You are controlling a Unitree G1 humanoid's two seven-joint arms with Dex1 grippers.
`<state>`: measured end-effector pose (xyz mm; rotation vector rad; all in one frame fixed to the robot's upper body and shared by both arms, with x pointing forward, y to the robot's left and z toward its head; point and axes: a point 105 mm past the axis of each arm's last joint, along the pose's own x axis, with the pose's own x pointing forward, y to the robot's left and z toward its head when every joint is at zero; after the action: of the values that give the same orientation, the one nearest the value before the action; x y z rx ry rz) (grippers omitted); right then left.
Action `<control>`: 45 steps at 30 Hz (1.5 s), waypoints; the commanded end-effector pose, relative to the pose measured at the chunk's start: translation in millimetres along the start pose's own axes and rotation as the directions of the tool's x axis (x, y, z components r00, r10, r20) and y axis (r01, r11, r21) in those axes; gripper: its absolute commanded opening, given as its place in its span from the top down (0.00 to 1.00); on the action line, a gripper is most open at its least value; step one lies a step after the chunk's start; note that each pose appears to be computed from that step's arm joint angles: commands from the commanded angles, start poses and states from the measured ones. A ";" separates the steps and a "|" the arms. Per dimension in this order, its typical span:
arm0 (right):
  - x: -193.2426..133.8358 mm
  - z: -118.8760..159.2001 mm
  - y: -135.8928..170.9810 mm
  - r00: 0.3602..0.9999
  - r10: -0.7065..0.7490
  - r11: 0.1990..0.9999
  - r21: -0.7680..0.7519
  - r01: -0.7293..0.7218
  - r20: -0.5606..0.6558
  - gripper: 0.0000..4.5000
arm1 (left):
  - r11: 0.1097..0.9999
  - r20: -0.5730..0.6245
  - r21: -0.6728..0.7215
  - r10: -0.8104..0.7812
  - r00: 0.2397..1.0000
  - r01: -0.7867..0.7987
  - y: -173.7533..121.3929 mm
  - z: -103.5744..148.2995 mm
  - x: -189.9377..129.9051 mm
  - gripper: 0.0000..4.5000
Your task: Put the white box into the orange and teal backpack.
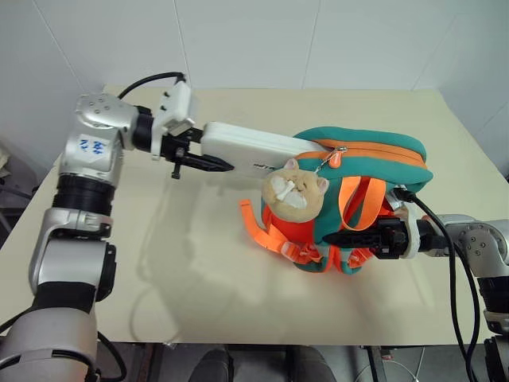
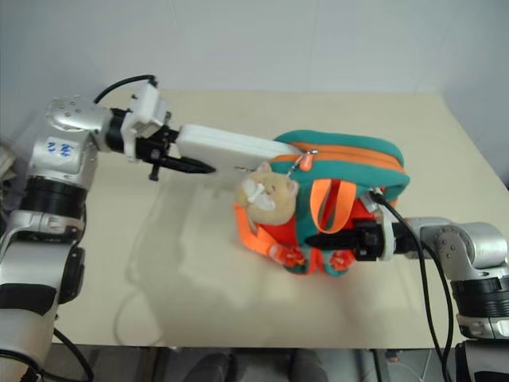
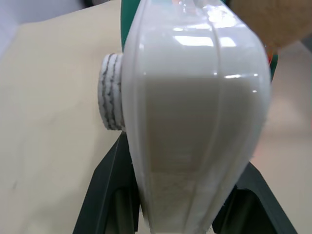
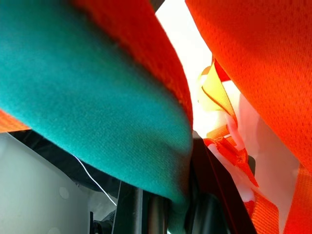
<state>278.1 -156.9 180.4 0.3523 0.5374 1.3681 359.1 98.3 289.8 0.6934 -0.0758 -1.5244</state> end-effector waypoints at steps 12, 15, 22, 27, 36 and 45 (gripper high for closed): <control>13.8 2.6 1.6 0.999 0.038 0.999 -0.031 -0.037 0.006 0.88 | 0.977 -0.028 0.163 -0.139 0.990 0.141 15.0 44.2 92.5 0.71; 13.3 1.4 2.3 0.999 0.035 0.999 -0.032 -0.035 0.011 0.88 | 0.965 -0.007 0.174 -0.196 0.981 0.194 7.6 52.5 100.2 0.71; 10.2 -1.1 2.5 1.000 0.020 0.999 -0.030 -0.020 0.023 0.88 | 0.940 0.017 0.143 -0.316 0.949 0.310 -17.7 49.1 100.6 0.71; 11.1 -1.1 2.3 0.999 0.021 0.999 -0.029 -0.021 0.026 0.88 | 0.939 -0.026 0.103 -0.326 0.945 0.327 -25.4 31.7 94.4 0.71; 12.9 0.7 1.1 0.999 0.026 0.999 -0.034 -0.025 0.024 0.88 | 0.956 -0.020 0.105 -0.273 0.962 0.274 -21.7 24.4 81.6 0.09; 13.9 0.5 -0.2 0.999 0.024 0.999 -0.035 -0.023 0.026 0.88 | 0.983 -0.064 0.055 -0.169 0.983 0.173 -7.6 10.9 32.4 0.01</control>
<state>279.0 -144.5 174.3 0.3615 0.5098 1.3885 357.9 58.5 274.6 0.7826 -0.0057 -1.6122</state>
